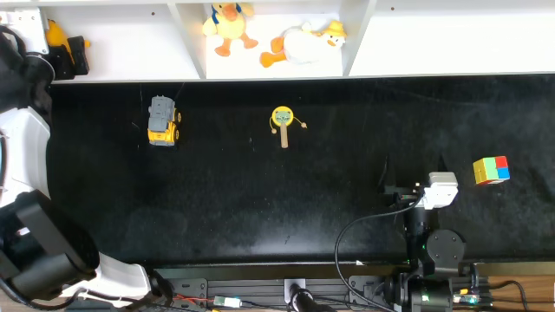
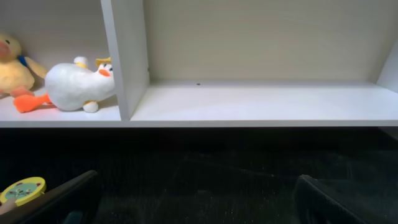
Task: Store Toys
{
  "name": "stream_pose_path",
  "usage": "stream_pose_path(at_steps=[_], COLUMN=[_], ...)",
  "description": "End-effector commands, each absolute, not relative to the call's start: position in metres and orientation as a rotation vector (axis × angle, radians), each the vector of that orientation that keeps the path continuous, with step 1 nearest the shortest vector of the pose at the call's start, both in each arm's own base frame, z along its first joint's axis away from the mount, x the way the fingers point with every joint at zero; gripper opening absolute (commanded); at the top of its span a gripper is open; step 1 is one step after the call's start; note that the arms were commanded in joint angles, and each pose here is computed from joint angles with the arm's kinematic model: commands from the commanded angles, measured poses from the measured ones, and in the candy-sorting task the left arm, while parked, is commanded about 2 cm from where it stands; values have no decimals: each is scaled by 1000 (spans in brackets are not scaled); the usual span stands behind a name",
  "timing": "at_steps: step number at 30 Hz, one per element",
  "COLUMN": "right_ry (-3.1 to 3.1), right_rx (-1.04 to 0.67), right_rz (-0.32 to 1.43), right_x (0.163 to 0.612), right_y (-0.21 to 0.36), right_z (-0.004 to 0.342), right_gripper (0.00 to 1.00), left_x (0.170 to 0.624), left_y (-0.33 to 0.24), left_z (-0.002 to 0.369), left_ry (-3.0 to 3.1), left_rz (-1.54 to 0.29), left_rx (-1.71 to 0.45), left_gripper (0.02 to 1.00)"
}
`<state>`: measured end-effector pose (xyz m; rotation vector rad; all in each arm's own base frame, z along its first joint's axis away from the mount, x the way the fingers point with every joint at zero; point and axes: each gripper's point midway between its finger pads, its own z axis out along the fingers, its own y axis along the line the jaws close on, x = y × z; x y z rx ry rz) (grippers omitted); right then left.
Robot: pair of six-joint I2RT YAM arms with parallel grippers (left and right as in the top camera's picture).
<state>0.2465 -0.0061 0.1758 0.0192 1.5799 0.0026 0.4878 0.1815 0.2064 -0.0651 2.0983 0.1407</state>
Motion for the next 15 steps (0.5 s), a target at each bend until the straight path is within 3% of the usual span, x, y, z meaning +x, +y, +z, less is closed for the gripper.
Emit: stream_pose_path(at_steps=[1,15], right_ry=[1581,1581], right_rx=[16,16], right_rz=[2,2], right_x=[247,247], right_y=[-6,-6], right_z=[172,172], right_gripper=[996,996], left_x=[491,471], left_y=[179,182], left_z=[213,222], left_ry=[2085,2132], left_rz=[136,191], left_rx=[-63,-110], left_gripper=[998,998])
